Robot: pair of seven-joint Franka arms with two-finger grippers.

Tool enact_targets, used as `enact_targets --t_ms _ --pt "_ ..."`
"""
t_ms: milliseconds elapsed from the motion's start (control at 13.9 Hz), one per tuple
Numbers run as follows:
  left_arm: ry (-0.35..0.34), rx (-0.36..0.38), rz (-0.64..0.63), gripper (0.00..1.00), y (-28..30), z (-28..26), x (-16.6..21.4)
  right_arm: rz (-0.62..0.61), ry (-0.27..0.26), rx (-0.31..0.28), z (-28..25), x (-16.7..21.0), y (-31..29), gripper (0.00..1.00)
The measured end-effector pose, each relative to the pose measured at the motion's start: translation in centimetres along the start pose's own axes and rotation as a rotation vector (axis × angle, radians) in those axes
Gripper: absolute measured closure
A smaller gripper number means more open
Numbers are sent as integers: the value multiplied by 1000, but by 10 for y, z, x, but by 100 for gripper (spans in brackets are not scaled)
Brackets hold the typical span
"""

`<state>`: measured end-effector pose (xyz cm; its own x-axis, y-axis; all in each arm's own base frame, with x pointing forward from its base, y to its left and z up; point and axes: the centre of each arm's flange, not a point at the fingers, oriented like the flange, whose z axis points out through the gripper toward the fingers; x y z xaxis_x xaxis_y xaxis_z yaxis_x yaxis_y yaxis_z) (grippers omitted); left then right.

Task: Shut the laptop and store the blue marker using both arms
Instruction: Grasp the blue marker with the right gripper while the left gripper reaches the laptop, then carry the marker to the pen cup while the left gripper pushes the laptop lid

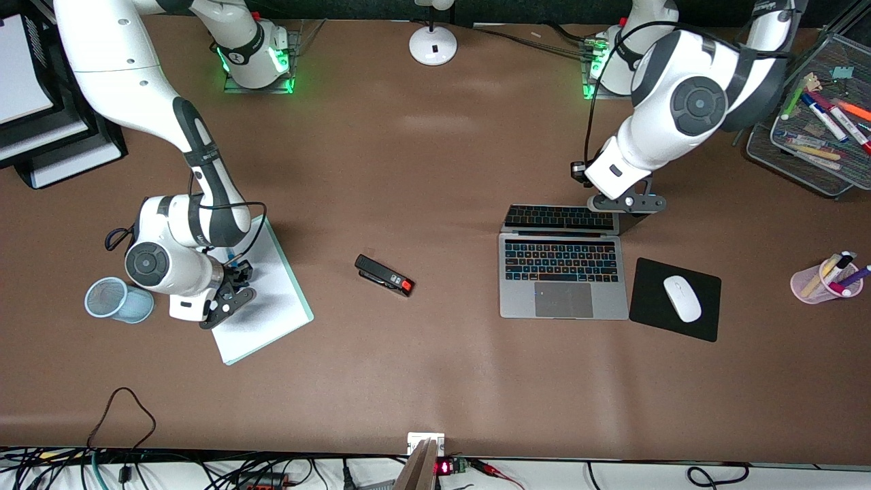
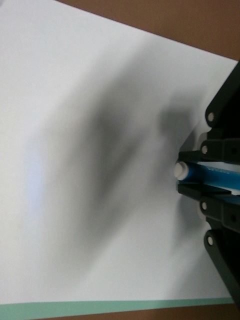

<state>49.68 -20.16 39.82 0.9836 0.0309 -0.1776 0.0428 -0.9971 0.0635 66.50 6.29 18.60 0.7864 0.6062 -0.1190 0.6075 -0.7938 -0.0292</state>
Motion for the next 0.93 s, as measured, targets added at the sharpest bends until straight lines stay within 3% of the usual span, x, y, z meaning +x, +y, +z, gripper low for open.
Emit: enact_targets --t_ms 72,431,718,934 --pt "25 -4 -4 99 1 11 -3 2 1 2 0 0 0 81" --pt "108 -31 -20 99 0 45 -4 2 13 -6 -6 4 2 82" --pt "158 -65 -29 99 0 59 11 7 30 -15 -54 17 18 82" --pt "196 -39 -8 99 -4 58 17 -32 61 11 -103 17 38 82"
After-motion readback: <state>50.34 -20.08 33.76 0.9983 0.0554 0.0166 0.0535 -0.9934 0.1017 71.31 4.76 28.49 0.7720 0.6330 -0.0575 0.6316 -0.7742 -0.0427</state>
